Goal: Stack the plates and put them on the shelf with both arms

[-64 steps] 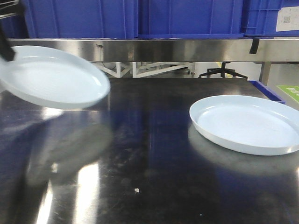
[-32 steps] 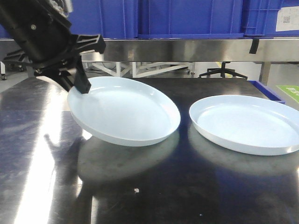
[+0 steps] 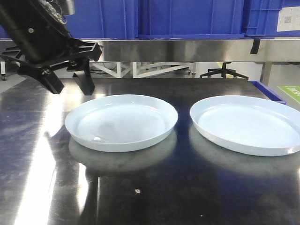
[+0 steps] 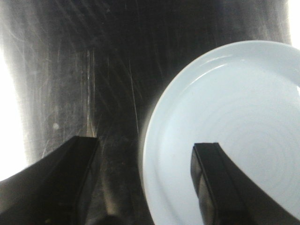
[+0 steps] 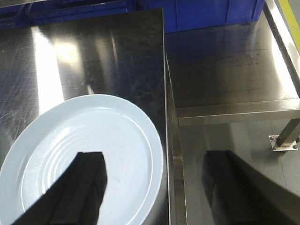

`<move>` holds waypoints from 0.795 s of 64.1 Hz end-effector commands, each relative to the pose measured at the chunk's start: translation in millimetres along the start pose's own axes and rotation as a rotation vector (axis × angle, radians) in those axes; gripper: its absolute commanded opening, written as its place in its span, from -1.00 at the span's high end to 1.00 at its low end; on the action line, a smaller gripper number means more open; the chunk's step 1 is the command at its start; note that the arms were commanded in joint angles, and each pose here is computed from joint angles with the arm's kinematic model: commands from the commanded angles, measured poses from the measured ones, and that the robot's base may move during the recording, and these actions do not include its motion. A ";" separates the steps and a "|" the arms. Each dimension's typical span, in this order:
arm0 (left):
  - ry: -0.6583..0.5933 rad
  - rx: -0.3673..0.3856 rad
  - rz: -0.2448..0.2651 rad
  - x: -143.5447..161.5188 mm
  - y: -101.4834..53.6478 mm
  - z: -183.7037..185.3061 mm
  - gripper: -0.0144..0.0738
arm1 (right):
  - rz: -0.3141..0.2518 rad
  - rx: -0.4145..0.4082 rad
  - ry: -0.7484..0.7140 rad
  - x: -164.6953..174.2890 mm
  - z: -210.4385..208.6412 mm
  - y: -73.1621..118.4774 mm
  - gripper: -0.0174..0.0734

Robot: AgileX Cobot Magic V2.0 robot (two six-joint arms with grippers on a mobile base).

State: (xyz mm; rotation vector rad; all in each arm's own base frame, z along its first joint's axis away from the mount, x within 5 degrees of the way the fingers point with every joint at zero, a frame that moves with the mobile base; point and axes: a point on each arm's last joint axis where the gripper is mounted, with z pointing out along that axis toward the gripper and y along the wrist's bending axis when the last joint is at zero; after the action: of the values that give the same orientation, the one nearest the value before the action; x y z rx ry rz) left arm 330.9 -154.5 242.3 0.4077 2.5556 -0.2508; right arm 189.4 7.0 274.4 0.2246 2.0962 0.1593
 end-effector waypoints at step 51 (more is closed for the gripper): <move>-0.546 -0.216 -0.231 86.9 77.3 -170.3 0.48 | -0.003 -0.033 -0.105 -17.9 -5.2 5.3 -0.58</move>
State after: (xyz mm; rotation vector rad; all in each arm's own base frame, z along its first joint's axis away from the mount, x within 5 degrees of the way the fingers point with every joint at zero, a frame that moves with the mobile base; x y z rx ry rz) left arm 223.1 -20.7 323.9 -0.0087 2.2042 -0.1113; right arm 189.4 7.0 274.4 0.2246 2.0962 0.1593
